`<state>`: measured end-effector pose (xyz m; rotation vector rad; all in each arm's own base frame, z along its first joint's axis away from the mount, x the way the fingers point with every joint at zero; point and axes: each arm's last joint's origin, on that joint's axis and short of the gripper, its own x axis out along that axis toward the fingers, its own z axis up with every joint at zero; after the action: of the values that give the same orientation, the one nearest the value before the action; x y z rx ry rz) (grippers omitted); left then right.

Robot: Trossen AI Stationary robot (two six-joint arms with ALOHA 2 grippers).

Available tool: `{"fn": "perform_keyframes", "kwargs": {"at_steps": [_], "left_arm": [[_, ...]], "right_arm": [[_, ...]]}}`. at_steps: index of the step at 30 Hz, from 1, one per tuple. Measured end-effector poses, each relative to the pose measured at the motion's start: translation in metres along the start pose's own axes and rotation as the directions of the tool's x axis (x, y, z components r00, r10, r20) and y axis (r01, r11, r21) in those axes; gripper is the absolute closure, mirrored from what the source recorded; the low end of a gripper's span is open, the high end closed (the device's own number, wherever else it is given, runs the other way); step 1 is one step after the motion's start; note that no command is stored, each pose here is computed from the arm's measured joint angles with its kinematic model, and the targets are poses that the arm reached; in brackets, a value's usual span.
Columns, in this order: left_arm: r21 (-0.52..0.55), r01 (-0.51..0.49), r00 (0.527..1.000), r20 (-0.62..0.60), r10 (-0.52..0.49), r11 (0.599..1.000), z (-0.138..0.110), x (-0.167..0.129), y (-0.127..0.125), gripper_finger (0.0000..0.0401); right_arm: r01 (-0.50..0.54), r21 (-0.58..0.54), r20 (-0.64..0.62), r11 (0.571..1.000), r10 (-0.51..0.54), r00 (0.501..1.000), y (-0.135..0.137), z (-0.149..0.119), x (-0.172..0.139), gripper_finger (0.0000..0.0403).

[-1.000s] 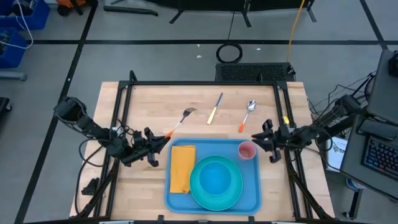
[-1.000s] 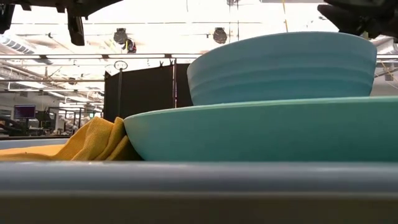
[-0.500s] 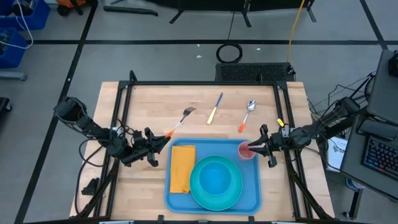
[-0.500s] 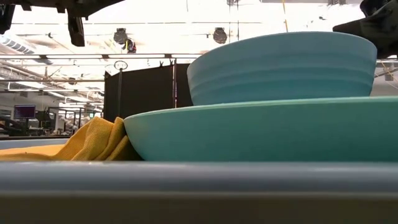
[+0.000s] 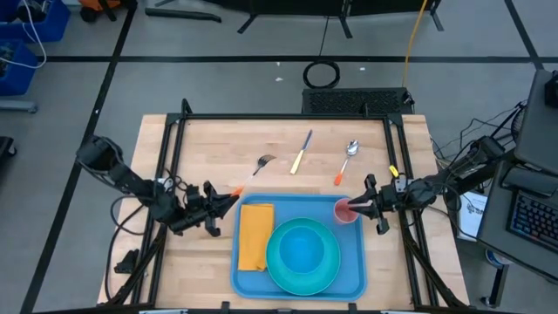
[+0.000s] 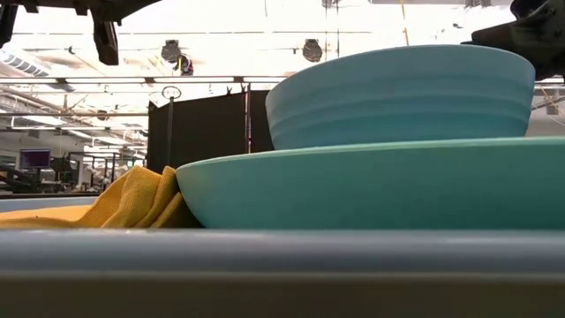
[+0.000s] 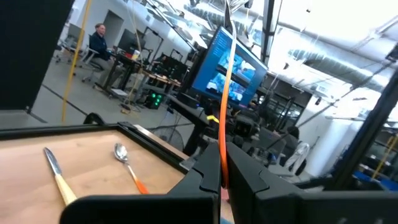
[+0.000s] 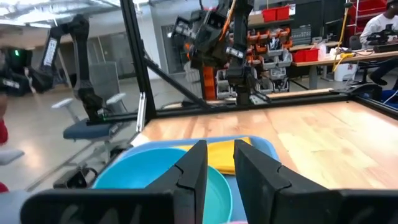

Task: Set up tray
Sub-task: Put the orange fork on top of the orange napkin on the blue serving tray

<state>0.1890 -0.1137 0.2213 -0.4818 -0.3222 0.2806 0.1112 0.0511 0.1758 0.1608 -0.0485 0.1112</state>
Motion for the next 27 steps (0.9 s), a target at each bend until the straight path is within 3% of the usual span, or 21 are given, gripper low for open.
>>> {"fn": "perform_keyframes", "kwargs": {"at_steps": [10, 17, 22, 27], "left_arm": [[-0.086, 0.037, 0.998, -0.049, -0.041, 0.996, -0.027, -0.003, -0.016, 0.0394], [-0.046, 0.043, 0.998, -0.048, -0.045, 0.998, -0.048, 0.003, -0.05, 0.0394], [-0.037, -0.054, 0.997, -0.06, 0.052, 0.998, -0.067, -0.005, -0.061, 0.0394], [-0.135, -0.149, 0.987, -0.078, 0.14, 0.979, -0.086, -0.017, -0.06, 0.0394]], "right_arm": [[-0.005, 0.009, 0.008, 1.0, 0.005, 1.0, 0.0, 0.001, 0.0, 0.033], [-0.005, 0.009, 0.008, 1.0, 0.005, 1.0, 0.0, 0.001, 0.0, 0.033], [-0.005, 0.009, 0.008, 1.0, 0.005, 1.0, 0.0, 0.001, 0.0, 0.033], [-0.005, 0.009, 0.008, 1.0, 0.005, 1.0, 0.0, 0.001, 0.0, 0.033]]}}
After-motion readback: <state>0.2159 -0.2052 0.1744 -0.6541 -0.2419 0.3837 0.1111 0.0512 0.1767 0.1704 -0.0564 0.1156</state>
